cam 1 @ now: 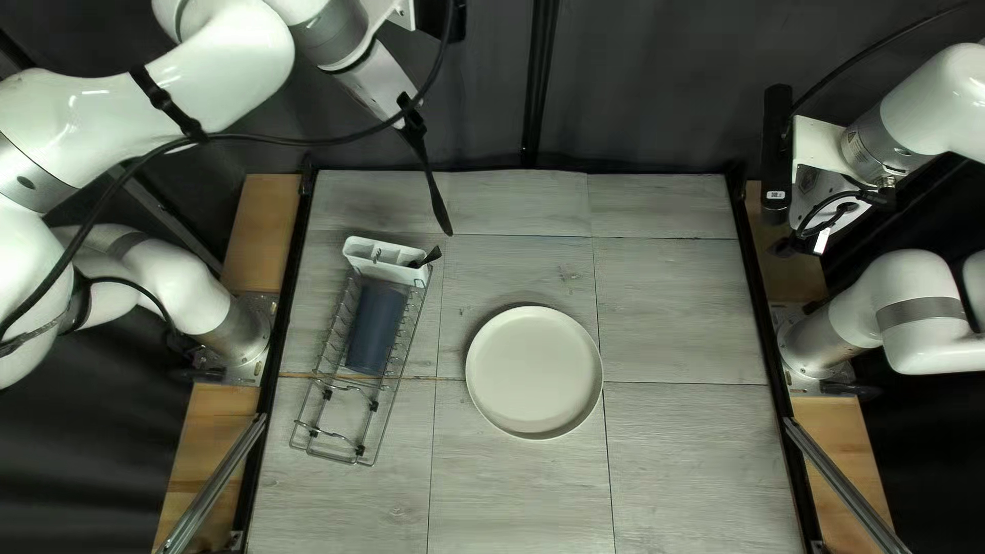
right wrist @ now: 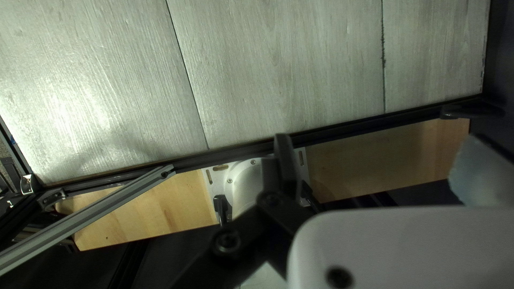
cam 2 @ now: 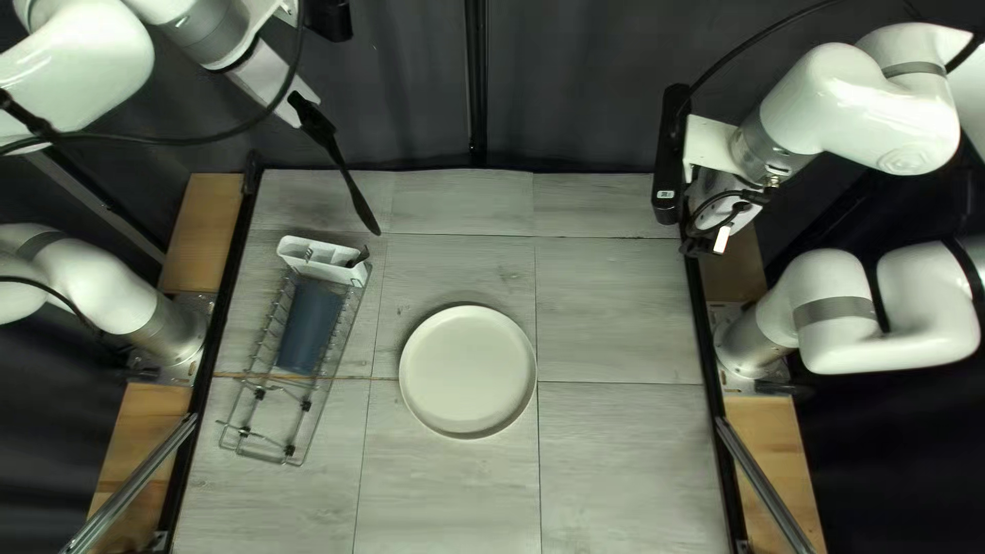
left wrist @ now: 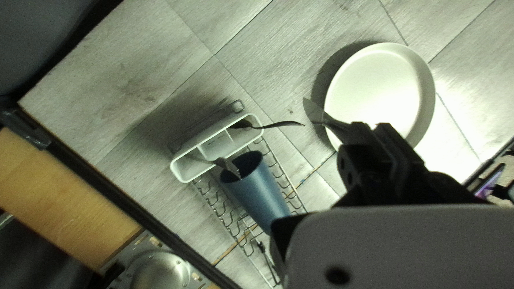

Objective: Pick up and place plate onto table. Place down one fork to the left of the plate. Place spoon and knife to the right of the plate. Place cup above the knife and spoon

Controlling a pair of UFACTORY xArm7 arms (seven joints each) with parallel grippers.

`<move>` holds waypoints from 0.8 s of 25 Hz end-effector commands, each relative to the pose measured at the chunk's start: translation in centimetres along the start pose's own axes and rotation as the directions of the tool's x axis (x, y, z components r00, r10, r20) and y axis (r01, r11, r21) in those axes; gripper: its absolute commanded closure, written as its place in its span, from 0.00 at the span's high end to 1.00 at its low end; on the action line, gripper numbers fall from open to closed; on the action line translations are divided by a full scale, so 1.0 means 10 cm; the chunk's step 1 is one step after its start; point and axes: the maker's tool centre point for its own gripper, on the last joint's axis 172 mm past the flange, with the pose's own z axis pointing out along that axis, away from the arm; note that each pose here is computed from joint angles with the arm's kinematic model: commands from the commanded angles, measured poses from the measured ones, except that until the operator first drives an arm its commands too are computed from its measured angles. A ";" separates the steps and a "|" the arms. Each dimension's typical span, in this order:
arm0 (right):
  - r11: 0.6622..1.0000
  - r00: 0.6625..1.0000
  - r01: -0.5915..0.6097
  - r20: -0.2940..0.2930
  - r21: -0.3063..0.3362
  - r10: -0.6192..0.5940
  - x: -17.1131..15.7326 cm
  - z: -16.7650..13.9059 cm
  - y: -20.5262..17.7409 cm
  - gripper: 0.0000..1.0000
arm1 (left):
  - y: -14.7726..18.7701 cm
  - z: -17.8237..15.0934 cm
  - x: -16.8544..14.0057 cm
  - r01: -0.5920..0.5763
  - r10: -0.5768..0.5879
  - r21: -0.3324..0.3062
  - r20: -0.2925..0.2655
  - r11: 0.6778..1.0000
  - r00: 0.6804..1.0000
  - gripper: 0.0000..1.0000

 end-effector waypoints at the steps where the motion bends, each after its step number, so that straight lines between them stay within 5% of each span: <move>1: 1.000 1.000 0.000 0.000 0.000 0.000 0.00 0.00 0.00 1.00 | 0.15 0.00 -0.01 -0.003 0.003 -0.033 -0.002 0.999 1.000 0.00; 20: 1.000 1.000 0.000 0.000 0.000 0.000 0.00 0.00 0.00 1.00 | 0.94 0.45 -0.17 -0.080 0.096 -0.178 0.087 0.981 0.992 0.00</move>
